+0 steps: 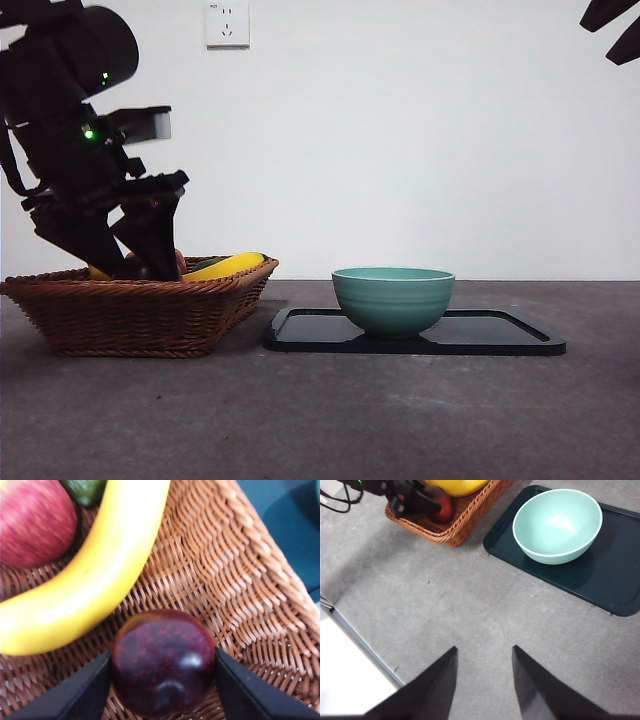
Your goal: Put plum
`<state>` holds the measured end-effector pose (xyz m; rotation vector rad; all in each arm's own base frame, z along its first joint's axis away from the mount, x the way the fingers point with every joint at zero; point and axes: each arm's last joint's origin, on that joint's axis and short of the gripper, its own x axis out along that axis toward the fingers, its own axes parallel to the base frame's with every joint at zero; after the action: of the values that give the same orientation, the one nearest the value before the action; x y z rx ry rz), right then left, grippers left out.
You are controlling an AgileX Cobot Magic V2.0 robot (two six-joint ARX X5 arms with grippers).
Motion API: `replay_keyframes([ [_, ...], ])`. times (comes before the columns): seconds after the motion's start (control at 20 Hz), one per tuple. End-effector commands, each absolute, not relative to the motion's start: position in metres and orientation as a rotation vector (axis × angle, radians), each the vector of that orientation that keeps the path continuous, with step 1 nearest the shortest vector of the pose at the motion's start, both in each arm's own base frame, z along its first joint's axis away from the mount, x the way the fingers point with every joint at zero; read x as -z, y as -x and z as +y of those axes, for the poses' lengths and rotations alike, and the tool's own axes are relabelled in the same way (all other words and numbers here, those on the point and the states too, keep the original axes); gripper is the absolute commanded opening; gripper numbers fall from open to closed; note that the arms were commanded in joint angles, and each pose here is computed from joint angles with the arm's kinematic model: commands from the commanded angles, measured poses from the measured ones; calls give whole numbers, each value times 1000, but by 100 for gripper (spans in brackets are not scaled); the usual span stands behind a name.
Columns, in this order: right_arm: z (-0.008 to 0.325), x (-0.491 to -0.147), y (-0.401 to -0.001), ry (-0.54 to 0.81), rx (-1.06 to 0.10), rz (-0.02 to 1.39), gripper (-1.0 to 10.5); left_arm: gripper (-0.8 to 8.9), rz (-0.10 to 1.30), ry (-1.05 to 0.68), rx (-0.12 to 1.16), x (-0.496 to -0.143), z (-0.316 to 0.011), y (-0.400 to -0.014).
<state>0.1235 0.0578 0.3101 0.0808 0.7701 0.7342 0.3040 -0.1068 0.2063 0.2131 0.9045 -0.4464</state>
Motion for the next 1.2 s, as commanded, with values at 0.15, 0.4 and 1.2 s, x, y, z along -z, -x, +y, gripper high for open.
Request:
replay_keyframes([
  [0.15, 59, -312, -124, -82, -741, 764, 174, 282, 876, -221, 450, -206, -109, -309],
  [0.4, 59, -312, -124, -82, -741, 764, 174, 290, 908, -231, 454, -199, -110, -310],
  [1.2, 59, -312, -124, -82, -741, 763, 174, 435, 811, -204, 448, -237, -108, -302],
])
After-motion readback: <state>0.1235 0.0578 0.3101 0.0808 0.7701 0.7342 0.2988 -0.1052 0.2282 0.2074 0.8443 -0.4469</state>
